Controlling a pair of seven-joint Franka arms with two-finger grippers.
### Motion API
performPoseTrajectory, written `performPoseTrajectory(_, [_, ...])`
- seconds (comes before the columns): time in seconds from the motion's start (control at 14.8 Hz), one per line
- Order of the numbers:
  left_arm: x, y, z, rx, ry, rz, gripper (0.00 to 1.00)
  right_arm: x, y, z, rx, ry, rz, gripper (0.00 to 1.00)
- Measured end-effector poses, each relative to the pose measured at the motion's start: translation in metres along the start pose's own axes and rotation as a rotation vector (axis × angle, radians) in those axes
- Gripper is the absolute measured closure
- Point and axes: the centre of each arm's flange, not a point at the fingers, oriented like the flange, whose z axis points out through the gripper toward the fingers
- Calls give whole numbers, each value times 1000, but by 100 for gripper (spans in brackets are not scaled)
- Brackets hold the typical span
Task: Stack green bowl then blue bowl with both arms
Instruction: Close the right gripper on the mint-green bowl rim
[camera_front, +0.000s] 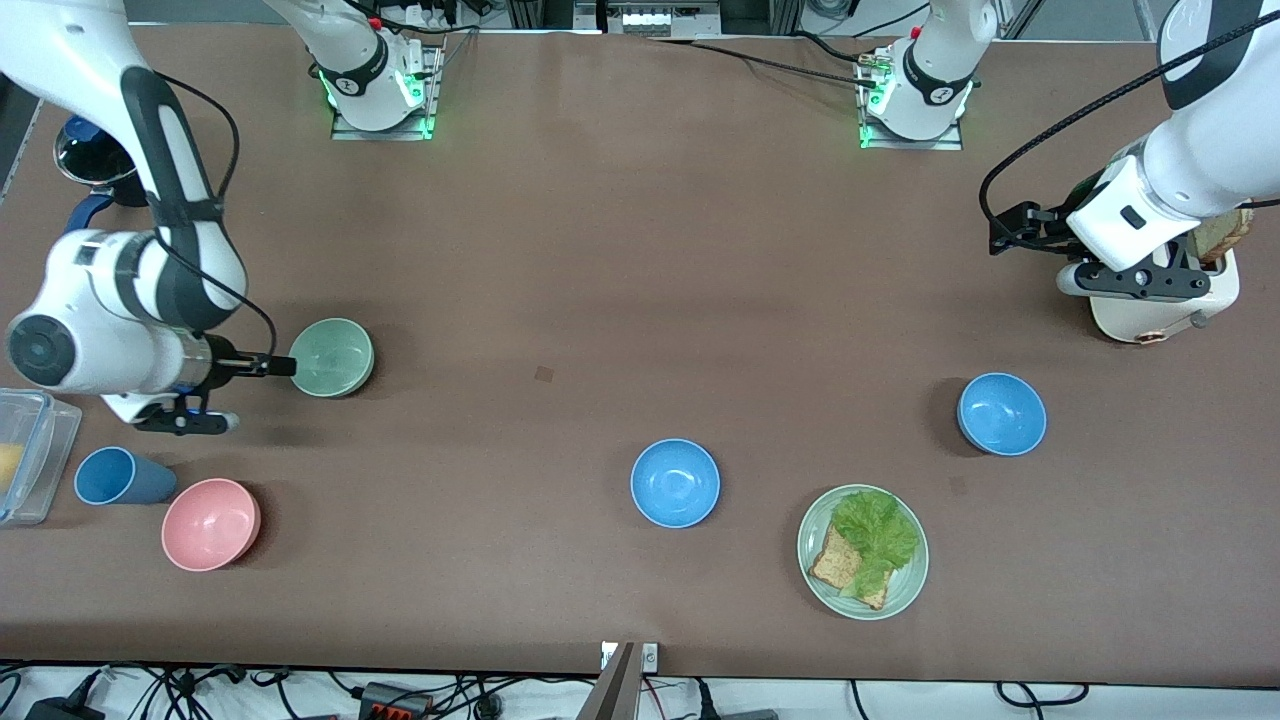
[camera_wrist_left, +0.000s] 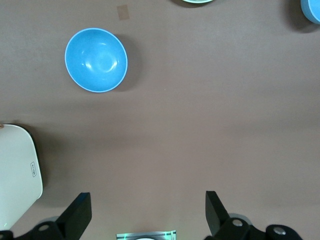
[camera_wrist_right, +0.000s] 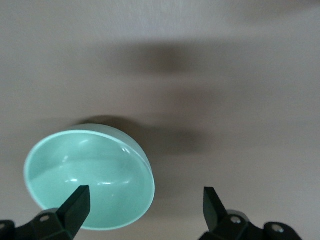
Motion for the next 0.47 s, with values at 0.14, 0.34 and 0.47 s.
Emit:
performPoseTrajectory(0.14, [0, -1, 0, 0, -3, -2, 0, 0, 1, 20, 1, -35, 1, 0])
performPoseTrajectory(0.34, [0, -2, 1, -1, -6, -2, 0, -2, 2, 33, 2, -60, 3, 18])
performPoseTrajectory(0.47, [0, -2, 1, -1, -7, -3, 0, -4, 2, 37, 2, -68, 4, 30])
